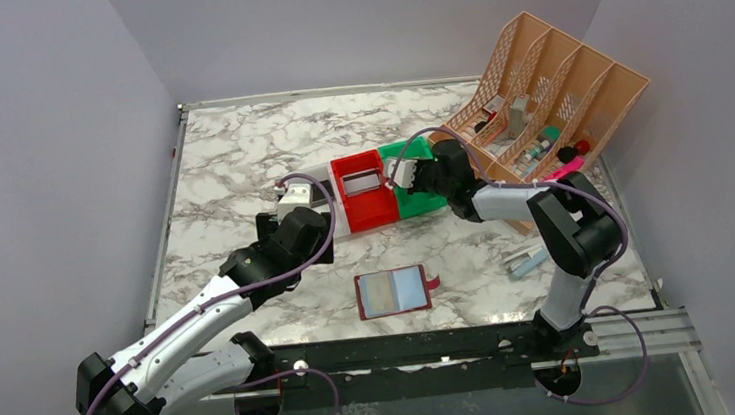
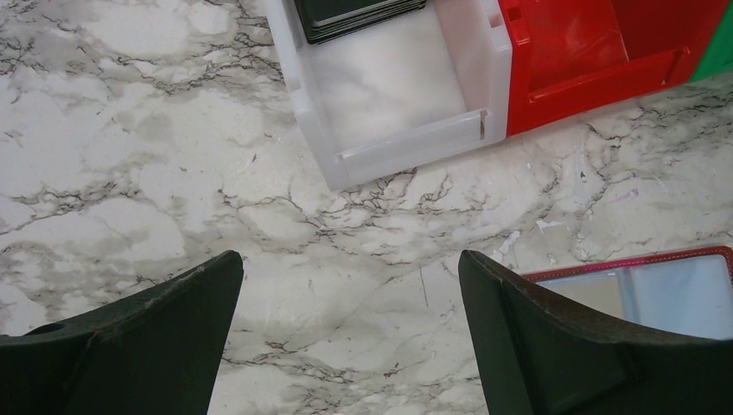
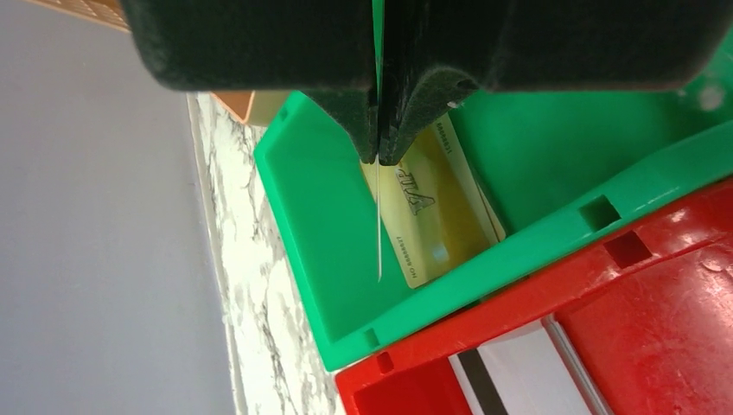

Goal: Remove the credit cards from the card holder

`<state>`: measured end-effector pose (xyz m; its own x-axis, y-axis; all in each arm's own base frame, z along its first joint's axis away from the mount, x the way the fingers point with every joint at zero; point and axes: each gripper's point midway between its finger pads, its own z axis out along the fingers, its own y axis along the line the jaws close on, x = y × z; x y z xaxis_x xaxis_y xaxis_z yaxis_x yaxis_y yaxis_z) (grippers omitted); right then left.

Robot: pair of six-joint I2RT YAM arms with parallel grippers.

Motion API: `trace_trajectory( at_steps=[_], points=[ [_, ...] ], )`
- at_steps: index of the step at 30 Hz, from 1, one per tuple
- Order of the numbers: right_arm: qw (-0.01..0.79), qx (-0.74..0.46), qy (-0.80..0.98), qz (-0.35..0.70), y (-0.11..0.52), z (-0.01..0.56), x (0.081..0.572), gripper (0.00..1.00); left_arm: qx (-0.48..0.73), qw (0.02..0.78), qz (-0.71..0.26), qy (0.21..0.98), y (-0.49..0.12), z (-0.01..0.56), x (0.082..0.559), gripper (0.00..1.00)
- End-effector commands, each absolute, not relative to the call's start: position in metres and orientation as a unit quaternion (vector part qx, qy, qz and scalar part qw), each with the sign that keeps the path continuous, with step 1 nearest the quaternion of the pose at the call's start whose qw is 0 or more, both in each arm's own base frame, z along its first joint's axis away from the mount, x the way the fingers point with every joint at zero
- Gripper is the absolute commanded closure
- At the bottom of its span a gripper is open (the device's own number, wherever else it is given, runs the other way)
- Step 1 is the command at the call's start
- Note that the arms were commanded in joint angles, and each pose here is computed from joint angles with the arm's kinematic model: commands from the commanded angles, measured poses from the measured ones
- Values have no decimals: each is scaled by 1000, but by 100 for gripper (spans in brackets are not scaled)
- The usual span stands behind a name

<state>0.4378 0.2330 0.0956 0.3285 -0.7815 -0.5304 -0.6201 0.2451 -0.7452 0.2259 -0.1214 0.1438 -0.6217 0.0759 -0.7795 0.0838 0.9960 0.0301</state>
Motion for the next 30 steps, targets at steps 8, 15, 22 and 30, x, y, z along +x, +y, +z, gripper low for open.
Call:
trace_trajectory(
  at_steps=[8, 15, 22, 30],
  points=[
    [511, -640, 569, -75, 239, 75, 448, 89, 48, 432, -11, 900, -123, 147, 227, 1],
    [497, -645, 577, -61, 240, 68, 446, 78, 48, 430, -10, 901, -123, 145, 228, 1],
    [491, -647, 578, -72, 233, 66, 442, 71, 47, 430, -9, 902, -122, 145, 229, 1],
    [487, -640, 590, -69, 232, 63, 441, 61, 49, 427, -11, 903, -123, 143, 228, 1]
  ],
)
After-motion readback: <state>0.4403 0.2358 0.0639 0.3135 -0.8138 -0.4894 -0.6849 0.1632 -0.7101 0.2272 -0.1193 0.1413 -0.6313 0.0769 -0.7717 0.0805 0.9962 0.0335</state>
